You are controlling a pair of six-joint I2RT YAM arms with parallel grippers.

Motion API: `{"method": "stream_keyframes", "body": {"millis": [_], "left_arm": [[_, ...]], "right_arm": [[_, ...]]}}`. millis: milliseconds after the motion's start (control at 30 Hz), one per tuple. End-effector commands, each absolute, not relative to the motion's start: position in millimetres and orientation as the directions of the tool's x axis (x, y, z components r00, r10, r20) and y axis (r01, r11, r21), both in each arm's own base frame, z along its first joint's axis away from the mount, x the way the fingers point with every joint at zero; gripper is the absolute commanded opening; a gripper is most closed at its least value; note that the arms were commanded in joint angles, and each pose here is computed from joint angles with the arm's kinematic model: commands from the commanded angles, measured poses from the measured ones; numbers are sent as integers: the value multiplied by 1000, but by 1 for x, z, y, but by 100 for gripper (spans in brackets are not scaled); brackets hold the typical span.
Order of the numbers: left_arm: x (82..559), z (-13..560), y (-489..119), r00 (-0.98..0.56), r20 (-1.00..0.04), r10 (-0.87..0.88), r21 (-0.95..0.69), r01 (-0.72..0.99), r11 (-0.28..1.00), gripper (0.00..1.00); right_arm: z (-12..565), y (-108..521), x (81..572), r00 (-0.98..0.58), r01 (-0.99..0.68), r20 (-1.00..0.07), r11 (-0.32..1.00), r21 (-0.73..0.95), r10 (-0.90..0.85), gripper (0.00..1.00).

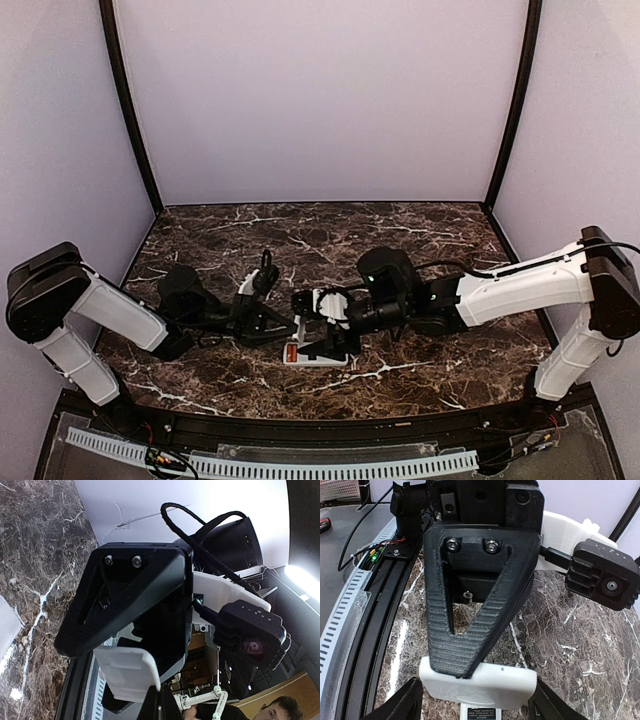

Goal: Load the batteries into the remote control
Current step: Pass from the left arm to the right

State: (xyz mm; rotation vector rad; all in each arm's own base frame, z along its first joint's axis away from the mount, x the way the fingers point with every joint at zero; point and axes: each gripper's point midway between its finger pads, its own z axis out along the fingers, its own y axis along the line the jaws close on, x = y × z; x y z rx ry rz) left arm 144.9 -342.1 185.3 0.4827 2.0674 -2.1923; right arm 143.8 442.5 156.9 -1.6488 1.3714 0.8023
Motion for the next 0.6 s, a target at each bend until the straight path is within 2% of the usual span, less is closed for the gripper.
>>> {"method": "stream_keyframes", "body": {"millis": [0,233,367,567], "left_arm": [[133,237,-333,-852,-520,61,-829,487,-276,0],[132,236,-332,-854,-517,56,-831,485,-272,0],[133,231,-331,-862,-504,58,-841,475,-260,1],[140,213,-328,-888,-457,54,-877,439,-196,29]], "right_arm": [[173,448,141,219,-975,-889,-59,-214,-403,71],[169,447,144,212,-976,-883,-51,-210,-420,47],[165,444,145,208,-977,-873,-41,-211,-441,41],[148,436,150,184,-979,-836,-22,-202,-518,37]]}}
